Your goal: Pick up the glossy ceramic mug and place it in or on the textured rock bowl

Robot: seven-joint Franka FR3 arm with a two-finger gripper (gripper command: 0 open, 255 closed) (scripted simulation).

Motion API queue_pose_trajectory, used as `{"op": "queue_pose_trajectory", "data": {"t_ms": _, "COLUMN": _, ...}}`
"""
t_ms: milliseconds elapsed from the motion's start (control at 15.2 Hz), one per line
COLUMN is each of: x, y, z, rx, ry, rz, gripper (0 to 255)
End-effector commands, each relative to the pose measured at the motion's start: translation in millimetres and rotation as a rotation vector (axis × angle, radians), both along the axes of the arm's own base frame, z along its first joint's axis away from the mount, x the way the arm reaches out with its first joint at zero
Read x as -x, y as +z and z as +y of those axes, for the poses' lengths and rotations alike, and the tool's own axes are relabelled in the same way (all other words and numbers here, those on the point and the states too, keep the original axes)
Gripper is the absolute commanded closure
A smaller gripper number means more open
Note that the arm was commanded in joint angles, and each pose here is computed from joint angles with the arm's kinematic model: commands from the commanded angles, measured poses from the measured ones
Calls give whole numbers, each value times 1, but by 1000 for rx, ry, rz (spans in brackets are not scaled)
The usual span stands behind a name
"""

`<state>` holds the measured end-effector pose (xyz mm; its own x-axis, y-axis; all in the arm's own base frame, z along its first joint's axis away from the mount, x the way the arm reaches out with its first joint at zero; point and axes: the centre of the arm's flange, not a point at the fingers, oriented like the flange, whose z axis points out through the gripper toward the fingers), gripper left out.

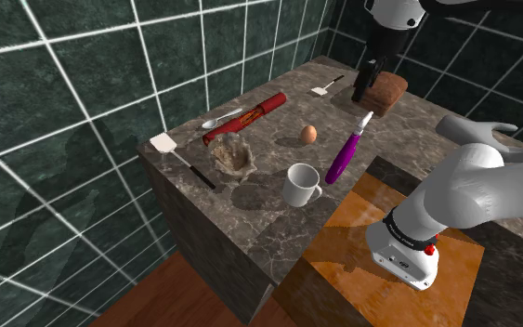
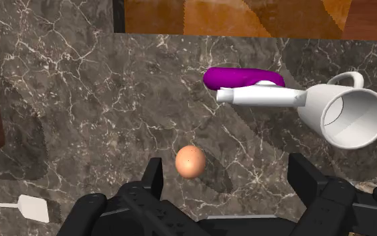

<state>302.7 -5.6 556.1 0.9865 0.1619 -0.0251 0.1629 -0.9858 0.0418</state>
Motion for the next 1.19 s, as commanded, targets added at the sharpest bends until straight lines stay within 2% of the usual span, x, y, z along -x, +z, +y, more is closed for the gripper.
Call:
{"op": "queue_pose_trajectory", "data": {"t_ms": 0, "x": 0, "y": 0, "z": 0, "rx": 0, "ry": 0, "rz": 0, "gripper": 0}}
{"op": "queue_pose_trajectory", "data": {"t_ms": 1122, "x": 4, "y": -166, "z": 136, "rx": -100, "ry": 55, "rz": 3, "gripper": 0}}
